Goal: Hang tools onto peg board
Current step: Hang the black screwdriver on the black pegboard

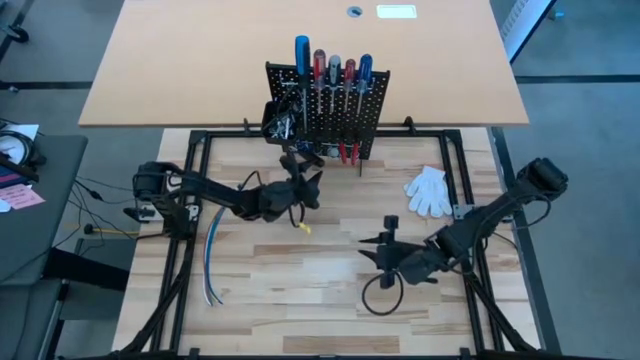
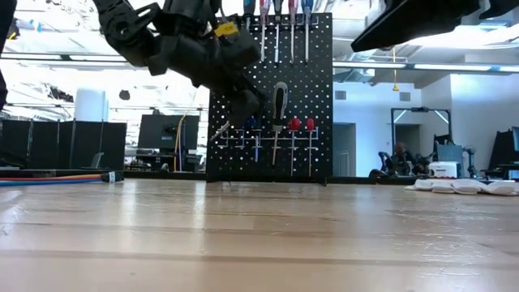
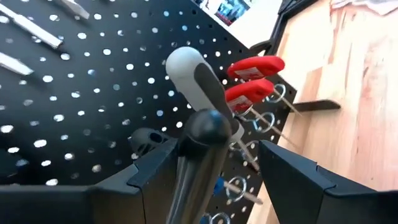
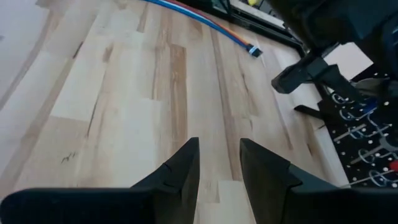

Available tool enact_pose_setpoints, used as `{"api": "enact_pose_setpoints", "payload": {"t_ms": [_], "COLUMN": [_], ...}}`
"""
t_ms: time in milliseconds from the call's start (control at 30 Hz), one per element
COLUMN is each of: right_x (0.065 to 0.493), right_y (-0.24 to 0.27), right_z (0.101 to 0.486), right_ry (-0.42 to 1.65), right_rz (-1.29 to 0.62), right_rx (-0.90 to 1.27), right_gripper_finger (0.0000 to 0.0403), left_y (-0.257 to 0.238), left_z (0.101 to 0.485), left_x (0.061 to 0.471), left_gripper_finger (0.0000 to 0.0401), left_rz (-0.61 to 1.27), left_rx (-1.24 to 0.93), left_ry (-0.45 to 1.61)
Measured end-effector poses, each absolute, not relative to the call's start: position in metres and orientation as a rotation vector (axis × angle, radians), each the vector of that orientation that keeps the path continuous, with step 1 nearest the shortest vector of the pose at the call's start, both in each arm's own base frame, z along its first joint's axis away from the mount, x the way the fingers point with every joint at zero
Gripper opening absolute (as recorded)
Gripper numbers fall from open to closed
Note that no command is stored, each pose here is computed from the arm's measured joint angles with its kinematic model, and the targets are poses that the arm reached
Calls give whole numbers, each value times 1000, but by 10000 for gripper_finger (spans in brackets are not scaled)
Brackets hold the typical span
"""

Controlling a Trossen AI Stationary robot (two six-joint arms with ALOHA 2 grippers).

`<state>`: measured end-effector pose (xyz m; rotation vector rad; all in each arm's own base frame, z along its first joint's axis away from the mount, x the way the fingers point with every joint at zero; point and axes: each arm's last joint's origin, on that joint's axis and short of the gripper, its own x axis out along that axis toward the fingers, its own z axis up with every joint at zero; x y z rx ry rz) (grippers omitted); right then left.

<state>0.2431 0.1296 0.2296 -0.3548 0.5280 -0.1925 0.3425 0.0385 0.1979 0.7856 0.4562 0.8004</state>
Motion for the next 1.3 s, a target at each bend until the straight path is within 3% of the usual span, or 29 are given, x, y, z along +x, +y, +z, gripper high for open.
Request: {"api": "enact_pose_setpoints", "payload": {"t_ms": [300, 667, 1000, 1300], "right_x": [242, 243, 243, 243], "right_y": [131, 131, 130, 130], "right_z": [230, 230, 230, 230], "right_ry": [521, 518, 517, 517], "right_rz": [-205, -207, -213, -213], "right_rx": [-360, -350, -336, -333], "right_gripper_finger": [121, 121, 121, 121], "left_y": [55, 70, 80, 82], "left_z": [198, 200, 194, 193], "left_x": [342, 341, 340, 340], "left_gripper_finger": [213, 141, 156, 202], "left_rz": [751, 743, 589, 566], "left_rx": [732, 694, 789, 899], "left_ry": [413, 374, 428, 479]}}
